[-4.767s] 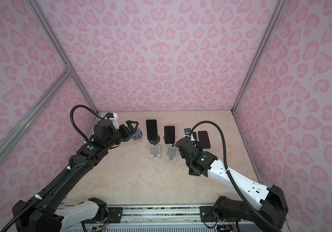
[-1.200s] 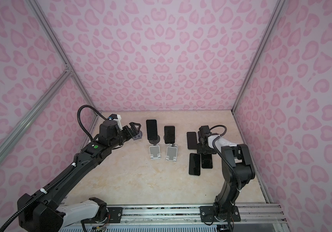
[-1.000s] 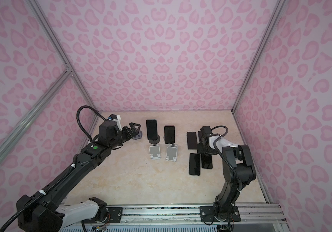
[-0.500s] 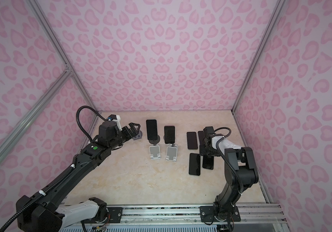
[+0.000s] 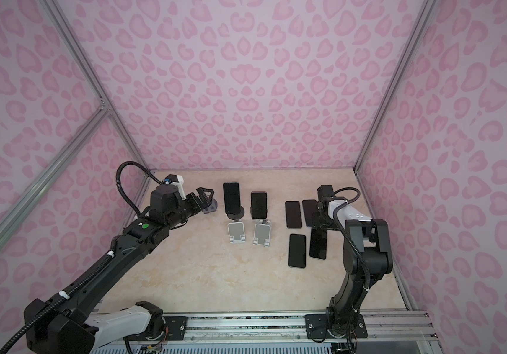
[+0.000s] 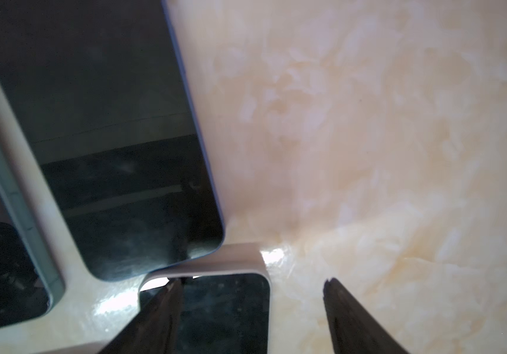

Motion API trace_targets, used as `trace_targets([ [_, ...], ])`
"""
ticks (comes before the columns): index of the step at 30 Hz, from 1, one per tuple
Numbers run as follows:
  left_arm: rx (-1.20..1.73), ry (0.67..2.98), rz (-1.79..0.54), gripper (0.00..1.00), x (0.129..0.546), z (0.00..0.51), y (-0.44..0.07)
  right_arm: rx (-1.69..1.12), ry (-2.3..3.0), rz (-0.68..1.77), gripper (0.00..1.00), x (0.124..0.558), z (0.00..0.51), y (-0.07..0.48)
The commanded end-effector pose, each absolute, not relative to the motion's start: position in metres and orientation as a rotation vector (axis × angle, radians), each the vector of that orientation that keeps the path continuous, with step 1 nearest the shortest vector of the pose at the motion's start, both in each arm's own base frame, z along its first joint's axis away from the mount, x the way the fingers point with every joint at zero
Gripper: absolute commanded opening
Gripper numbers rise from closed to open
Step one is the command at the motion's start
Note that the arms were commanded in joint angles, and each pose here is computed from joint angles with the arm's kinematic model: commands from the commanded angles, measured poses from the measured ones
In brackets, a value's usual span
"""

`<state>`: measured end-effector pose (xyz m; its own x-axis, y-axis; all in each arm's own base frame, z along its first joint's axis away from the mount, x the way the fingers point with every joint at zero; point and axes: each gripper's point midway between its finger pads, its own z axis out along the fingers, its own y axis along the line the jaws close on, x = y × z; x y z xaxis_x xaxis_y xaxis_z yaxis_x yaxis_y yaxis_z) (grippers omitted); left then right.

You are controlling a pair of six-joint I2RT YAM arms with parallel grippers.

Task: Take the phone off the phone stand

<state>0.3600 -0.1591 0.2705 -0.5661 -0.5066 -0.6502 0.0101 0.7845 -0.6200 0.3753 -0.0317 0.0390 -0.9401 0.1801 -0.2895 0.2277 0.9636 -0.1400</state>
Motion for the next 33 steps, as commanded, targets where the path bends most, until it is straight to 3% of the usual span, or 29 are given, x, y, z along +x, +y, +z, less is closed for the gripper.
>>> trace_targets([
  [1,-0.36,2.034,-0.727,1.0,0.365,0.28,-0.159,0.331,2.802,-0.211,0.74,0.381,0.038,-0.032],
  [10,-0.36,2.042,-0.73,1.0,0.366,0.277,-0.16,0.364,2.813,-0.181,0.73,0.384,0.024,-0.038],
  [20,-0.362,2.033,-0.731,1.0,0.365,0.28,-0.159,0.372,2.836,-0.198,0.71,0.35,0.012,-0.03],
  [25,-0.361,2.032,-0.736,1.0,0.364,0.281,-0.159,0.352,2.818,-0.242,0.71,0.344,0.022,-0.027],
  [33,-0.358,2.031,-0.729,1.0,0.364,0.28,-0.158,0.312,2.75,-0.182,0.71,0.373,0.061,-0.02],
])
